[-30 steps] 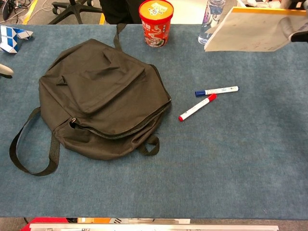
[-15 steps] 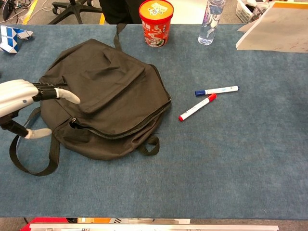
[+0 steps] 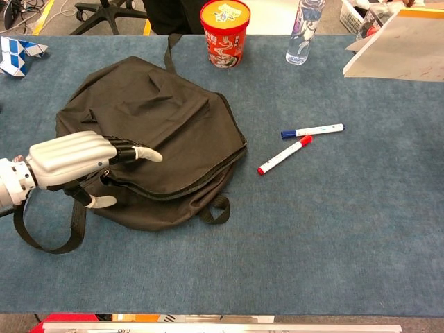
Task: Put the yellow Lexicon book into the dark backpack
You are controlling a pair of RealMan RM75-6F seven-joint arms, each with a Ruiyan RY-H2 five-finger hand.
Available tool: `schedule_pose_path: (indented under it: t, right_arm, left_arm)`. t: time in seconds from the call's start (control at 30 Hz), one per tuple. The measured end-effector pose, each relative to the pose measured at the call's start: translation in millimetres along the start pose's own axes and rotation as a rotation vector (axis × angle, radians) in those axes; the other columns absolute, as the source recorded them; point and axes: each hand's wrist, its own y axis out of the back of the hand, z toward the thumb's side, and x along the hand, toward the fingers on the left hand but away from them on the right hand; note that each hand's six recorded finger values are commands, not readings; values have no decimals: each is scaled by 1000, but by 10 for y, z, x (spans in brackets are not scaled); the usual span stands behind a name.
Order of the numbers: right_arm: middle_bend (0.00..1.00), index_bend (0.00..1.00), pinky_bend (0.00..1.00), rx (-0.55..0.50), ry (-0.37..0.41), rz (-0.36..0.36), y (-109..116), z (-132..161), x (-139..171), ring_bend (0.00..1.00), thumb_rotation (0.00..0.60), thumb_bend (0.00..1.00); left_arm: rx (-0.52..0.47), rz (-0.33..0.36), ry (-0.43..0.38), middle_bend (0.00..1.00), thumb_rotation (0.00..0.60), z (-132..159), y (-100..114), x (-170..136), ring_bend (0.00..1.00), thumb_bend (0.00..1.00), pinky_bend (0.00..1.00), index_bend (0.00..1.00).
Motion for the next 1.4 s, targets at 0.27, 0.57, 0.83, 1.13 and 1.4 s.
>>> schedule_pose_path:
  t: [0.27,0.57,0.83,1.13,1.4]
  right_arm:
    - [674,820,663,-10,-7,6,-25,-21,9,519,600,510]
    - [675,824,664,-18,-19,9,-19,-73,50,520,600,510]
    - [676,829,664,-21,-34,9,-9,-133,72,520,600,510]
    - [678,842,665,-31,-42,9,-11,-164,80,522,600,511]
    - [680,849,666,-37,-48,4,6,-191,77,525,600,510]
  left_arm:
    - [-15,-28,33,82,600,4,-149,187,94,209,224,0]
    - [-24,-46,42,82,600,81,-272,395,93,209,223,1]
    - [-54,-28,74,104,600,92,-327,572,123,210,225,96]
    - [-151,61,131,317,600,23,-283,745,344,211,317,351]
    - [-249,143,163,466,600,-25,-185,867,499,246,579,474]
